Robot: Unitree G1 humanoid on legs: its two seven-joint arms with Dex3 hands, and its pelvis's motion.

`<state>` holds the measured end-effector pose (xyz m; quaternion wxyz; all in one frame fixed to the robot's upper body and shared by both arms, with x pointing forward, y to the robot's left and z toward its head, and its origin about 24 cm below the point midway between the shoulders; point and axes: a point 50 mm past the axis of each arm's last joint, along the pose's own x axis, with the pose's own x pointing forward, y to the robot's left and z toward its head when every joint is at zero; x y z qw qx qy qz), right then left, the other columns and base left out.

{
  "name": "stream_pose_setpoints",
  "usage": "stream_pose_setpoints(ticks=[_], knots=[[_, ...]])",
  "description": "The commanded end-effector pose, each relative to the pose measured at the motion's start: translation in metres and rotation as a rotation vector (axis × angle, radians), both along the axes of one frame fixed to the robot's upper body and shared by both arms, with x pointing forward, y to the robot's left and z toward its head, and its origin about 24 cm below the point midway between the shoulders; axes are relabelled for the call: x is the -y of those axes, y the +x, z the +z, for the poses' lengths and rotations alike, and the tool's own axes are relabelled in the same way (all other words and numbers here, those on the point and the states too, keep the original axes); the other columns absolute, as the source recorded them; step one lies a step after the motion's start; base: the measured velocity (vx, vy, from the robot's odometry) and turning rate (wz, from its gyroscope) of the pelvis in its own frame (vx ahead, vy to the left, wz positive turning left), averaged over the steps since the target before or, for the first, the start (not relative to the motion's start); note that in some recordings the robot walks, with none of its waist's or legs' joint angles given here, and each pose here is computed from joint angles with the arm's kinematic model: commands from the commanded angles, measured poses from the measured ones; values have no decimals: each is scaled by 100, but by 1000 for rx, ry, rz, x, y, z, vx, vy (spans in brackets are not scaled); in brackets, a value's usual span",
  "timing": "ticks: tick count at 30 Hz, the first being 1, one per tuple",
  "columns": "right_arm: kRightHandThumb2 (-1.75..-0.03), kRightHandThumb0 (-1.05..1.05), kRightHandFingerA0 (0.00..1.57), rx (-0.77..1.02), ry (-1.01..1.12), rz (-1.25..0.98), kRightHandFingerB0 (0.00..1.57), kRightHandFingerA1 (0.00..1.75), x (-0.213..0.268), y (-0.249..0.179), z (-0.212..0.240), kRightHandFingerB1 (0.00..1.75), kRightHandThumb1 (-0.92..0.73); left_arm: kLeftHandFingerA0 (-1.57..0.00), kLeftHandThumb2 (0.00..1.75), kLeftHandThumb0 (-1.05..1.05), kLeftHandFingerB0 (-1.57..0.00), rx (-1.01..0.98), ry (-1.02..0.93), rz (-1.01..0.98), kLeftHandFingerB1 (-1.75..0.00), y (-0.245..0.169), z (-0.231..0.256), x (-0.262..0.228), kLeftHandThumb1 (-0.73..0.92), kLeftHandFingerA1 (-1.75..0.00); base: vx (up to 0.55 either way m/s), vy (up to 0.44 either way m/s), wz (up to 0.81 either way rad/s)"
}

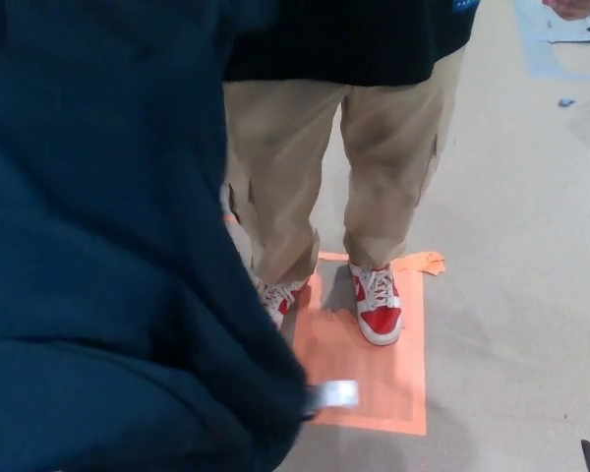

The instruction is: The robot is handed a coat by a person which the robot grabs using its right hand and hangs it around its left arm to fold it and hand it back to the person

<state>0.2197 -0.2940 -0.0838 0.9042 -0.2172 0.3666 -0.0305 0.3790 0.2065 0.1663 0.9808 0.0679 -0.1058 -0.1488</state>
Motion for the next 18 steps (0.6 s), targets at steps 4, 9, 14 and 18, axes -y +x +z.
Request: stream_pose_setpoints(ticks=[4, 9, 14, 18], knots=[[-102, -81, 7, -20, -11, -45, 7, 29, 11, -4, 2, 21, -72, -11, 67, -75, -9, -13, -13, 3, -24, 1, 6, -5, 83, -26, 0, 0, 0], [-102, -80, 7, -27, -19, -45, 6, 28, 11, -4, 2, 21, -72, -12, 66, -74, -10, -9, -20, 3, -25, 1, 6, -5, 82, -27, 0, 0, 0], [-103, -84, 7, -36, -23, -40, 7, 21, 12, -3, 2, 17, -74, -12, 66, -74, -11, -12, -16, 6, -25, 1, 5, -5, 83, -27, 0, 0, 0], [-103, -83, 7, -38, -28, -34, 7, 21, 12, -2, 2, 17, -74, -5, 101, -74, -4, -16, -18, 10, -35, 1, 4, -5, 65, -40, 0, 0, 0]])
